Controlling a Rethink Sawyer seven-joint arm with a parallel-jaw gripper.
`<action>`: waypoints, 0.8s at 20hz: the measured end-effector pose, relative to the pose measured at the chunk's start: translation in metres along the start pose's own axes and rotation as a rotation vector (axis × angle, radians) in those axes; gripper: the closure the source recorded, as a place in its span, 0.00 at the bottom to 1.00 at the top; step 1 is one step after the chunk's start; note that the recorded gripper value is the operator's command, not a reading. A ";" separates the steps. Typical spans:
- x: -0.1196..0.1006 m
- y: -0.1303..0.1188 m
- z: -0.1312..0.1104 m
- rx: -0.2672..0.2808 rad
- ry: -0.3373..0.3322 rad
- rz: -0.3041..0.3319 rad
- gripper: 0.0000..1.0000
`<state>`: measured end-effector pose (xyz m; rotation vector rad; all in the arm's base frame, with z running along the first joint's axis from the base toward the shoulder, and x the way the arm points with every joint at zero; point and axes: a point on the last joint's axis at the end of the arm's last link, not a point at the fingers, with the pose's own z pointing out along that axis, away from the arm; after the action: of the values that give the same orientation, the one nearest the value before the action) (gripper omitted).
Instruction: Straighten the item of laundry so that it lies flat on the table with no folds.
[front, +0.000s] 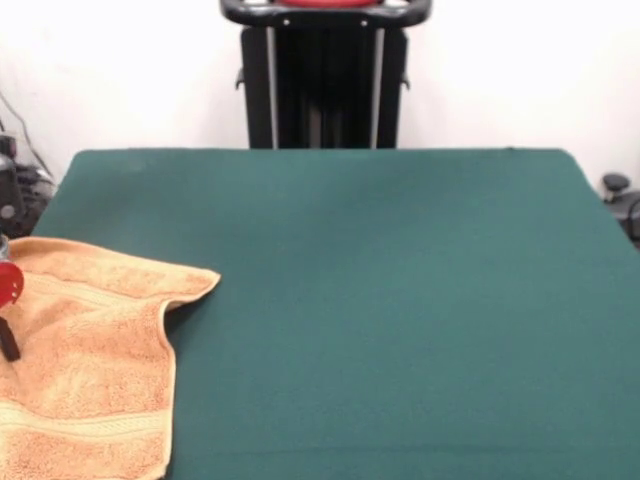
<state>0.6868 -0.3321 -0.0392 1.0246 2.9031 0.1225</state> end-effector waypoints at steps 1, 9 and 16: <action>-0.001 -0.002 0.000 -0.011 0.007 0.002 0.00; -0.011 -0.019 -0.002 -0.134 0.068 0.068 0.00; -0.017 -0.033 -0.002 -0.225 0.107 0.157 0.00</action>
<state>0.6796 -0.3686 -0.0396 1.2365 2.8114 0.5139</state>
